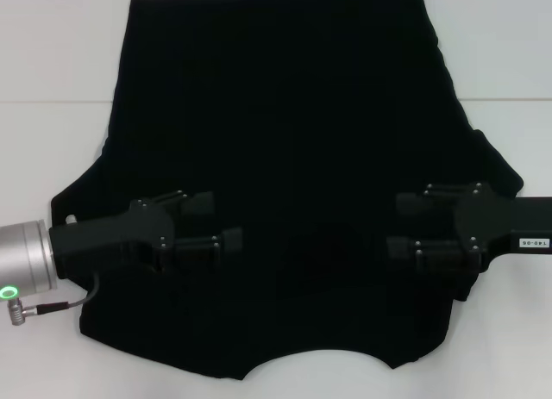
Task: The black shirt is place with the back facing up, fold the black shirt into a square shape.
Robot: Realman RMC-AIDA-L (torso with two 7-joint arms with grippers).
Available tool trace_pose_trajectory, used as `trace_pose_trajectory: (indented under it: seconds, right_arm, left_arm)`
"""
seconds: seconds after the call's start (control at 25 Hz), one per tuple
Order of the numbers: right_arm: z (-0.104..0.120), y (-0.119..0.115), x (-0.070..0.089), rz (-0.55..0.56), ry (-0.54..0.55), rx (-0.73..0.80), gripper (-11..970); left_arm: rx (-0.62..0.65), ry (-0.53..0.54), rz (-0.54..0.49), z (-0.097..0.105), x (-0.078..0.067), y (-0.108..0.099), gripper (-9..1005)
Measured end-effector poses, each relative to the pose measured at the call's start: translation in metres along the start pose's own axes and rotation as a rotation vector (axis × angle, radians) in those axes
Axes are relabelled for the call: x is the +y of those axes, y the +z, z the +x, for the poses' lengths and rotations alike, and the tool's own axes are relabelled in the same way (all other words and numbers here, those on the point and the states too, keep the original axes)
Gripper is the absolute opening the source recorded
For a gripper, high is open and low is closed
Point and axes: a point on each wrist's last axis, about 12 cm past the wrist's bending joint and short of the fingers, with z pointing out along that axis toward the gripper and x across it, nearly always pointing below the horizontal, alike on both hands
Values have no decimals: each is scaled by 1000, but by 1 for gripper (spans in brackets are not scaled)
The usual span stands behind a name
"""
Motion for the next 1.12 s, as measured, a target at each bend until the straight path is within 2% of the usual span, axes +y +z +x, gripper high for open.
trace_pose_trajectory:
  seconds: [0.44,0.76,1.12]
  right_arm:
    - [0,3,-1,10,12,5,697]
    - [-4,2,-6,26,68,18,703]
    - [-4,3,-6,21,71,20,890]
  left_arm:
    - [8,-9,-9,1,1,0,930]
    - [9,-8,-10,0,1,1,929]
    - [8,-9,-13,1,2,0,929]
